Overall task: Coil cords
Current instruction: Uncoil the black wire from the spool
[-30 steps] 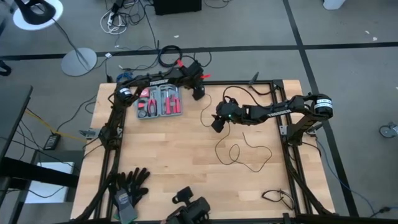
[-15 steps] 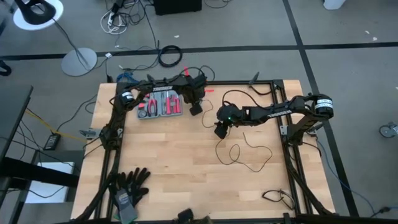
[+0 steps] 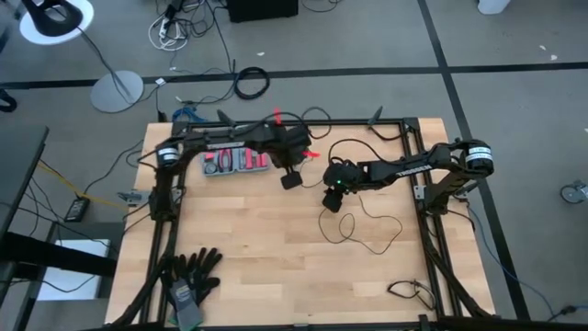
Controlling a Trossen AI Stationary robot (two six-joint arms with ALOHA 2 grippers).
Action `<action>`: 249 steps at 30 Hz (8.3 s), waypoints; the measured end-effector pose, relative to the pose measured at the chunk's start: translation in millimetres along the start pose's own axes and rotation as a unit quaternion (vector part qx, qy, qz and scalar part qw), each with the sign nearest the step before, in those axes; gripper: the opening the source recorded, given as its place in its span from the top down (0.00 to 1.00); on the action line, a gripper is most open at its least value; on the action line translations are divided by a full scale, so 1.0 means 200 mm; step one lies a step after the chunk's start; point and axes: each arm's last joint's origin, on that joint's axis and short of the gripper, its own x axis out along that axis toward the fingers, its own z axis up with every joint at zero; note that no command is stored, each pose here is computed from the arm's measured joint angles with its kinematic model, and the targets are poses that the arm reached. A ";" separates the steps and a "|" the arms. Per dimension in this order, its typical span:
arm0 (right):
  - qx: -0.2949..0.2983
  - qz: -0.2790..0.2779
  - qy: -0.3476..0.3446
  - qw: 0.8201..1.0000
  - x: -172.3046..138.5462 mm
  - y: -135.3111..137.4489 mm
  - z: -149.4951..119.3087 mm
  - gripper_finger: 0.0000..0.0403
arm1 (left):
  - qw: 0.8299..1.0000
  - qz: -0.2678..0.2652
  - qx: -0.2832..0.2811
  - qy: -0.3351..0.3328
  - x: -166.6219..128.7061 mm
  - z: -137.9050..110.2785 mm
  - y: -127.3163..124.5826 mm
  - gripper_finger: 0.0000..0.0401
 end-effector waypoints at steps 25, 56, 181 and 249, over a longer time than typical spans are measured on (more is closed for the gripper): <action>-0.002 0.006 -0.021 1.000 0.00 0.01 0.02 0.56 | 0.960 0.132 -0.207 -0.137 0.00 -0.12 0.33 0.01; 0.001 0.012 -0.038 0.999 0.00 0.01 0.04 0.56 | 0.955 0.092 -0.242 -0.146 0.10 -0.16 0.29 0.02; -0.013 0.083 0.096 0.992 -0.04 0.14 -0.12 0.58 | 0.939 -0.155 -0.181 -0.247 0.15 -0.44 0.21 0.71; -0.008 0.098 0.046 0.994 -0.04 0.16 -0.08 0.58 | 0.964 0.024 -0.064 -0.256 0.09 -0.43 -0.27 0.36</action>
